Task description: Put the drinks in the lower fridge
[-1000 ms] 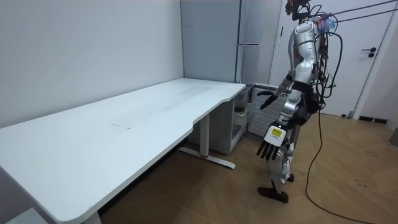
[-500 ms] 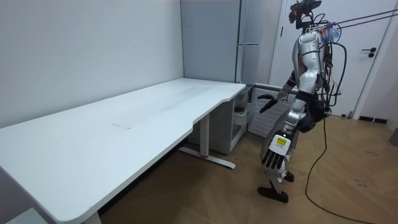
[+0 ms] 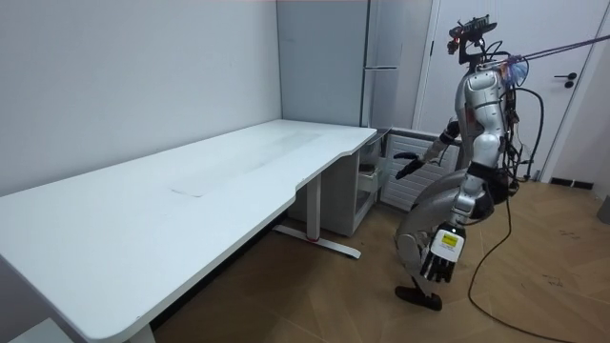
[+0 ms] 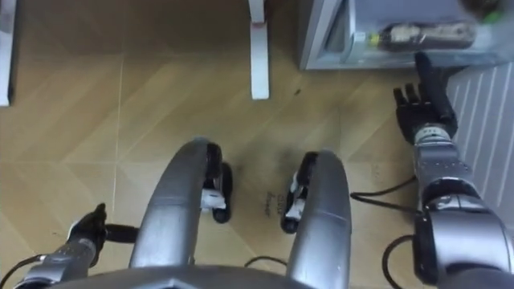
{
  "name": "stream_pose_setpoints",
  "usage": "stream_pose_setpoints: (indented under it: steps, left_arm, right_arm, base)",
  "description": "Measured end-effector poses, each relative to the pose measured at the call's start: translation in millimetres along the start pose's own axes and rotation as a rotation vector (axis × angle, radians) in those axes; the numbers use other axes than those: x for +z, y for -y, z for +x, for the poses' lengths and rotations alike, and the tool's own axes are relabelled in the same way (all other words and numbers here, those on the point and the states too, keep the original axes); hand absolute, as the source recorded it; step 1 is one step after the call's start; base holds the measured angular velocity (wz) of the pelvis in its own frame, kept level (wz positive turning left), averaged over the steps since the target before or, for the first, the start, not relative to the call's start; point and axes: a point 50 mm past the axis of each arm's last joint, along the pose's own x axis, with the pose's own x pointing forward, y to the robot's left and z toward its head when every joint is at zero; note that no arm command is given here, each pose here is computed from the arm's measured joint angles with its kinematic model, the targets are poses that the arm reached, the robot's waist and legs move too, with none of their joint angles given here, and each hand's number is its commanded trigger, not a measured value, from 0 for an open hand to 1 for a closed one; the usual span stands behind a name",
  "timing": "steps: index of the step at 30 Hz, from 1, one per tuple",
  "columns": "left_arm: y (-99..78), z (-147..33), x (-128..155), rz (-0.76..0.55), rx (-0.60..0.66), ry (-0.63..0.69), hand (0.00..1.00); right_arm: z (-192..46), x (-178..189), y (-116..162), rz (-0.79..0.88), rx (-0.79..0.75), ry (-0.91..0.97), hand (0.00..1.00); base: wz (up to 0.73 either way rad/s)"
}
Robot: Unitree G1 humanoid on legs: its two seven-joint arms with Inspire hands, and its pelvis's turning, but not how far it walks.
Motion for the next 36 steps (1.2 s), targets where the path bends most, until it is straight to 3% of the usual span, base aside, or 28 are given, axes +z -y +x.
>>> stream_pose_setpoints:
  steps: [4, 12, 20, 28, 36]
  left_arm:
    - [-0.9, 0.0, 1.4, 0.009, -0.001, 0.007, 0.00]
    - [-3.3, -0.1, 8.8, 0.010, 0.000, 0.035, 0.00]
    - [-13.5, -1.1, 10.2, 0.017, 0.025, 0.053, 0.00]
    - [-27.6, -4.0, 7.0, 0.043, 0.053, 0.059, 0.00]
    - [-28.8, -10.2, -2.3, 0.018, 0.043, 0.065, 0.00]
  right_arm:
    - [7.6, 9.3, -28.7, -0.015, 0.076, 0.018, 0.00]
    - [8.4, 16.5, -39.8, -0.111, 0.101, 0.005, 0.00]
    - [9.2, 17.3, -71.2, -0.151, 0.172, 0.000, 0.00]
    - [11.3, 18.2, -86.1, -0.166, 0.193, 0.006, 0.00]
    - [11.5, 26.2, -90.4, -0.167, 0.197, 0.058, 0.00]
  base:
    - [0.00]
    - [0.01]
    - [0.00]
    - [-0.01]
    - [0.11]
